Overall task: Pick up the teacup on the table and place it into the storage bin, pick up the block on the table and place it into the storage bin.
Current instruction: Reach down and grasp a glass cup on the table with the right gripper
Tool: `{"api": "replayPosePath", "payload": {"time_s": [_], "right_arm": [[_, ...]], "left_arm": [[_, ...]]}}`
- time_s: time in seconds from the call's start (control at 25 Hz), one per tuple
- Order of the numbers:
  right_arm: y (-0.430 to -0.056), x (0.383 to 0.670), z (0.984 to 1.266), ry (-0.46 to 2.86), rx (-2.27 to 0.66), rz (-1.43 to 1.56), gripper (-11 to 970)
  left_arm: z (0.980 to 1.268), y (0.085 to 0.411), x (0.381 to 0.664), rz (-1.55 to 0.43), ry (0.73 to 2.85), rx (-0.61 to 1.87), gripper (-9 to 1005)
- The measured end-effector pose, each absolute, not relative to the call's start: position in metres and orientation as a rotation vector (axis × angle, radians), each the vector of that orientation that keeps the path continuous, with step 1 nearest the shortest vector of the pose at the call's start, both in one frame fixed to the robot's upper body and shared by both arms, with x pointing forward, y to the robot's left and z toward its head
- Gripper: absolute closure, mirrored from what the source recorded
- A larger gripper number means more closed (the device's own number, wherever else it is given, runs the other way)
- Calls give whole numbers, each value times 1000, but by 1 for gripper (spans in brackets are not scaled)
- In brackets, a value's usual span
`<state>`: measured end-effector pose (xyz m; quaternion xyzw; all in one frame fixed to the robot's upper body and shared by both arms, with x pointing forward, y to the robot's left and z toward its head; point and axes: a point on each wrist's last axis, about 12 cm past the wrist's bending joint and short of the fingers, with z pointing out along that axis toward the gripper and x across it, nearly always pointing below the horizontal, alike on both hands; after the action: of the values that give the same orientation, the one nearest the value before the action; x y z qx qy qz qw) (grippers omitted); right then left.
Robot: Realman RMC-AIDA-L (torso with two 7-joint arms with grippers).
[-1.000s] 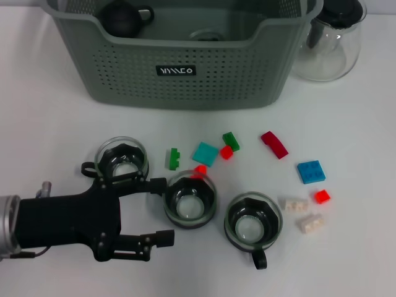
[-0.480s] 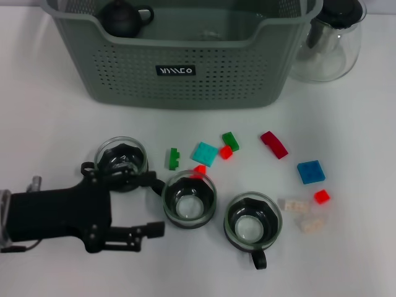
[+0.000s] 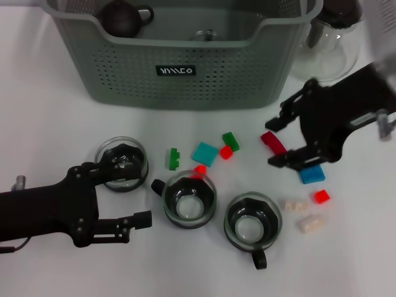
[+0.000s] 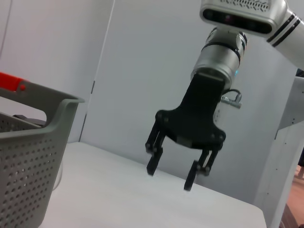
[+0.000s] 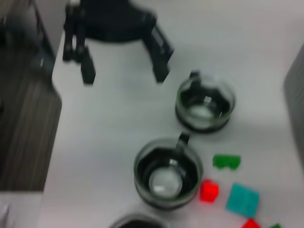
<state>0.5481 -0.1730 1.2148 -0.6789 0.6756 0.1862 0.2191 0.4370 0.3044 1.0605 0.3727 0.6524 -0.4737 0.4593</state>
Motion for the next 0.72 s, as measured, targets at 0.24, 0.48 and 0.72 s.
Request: {"api": "replayPosePath", "payload": {"time_s": [0.24,0.48,0.72], "right_arm": [[-140,548,1200,1926,-2056,417,419],[-124,551,1171,1986,-2125,393,449],[-118,553,1149,2021,-2119,389,478]], "left_arm": [[1059,303,435,-1171,1611,907,157],[1058,303,434,-1173,1612,903,158],[1057,302,434,-1172,1613,902,159]]}}
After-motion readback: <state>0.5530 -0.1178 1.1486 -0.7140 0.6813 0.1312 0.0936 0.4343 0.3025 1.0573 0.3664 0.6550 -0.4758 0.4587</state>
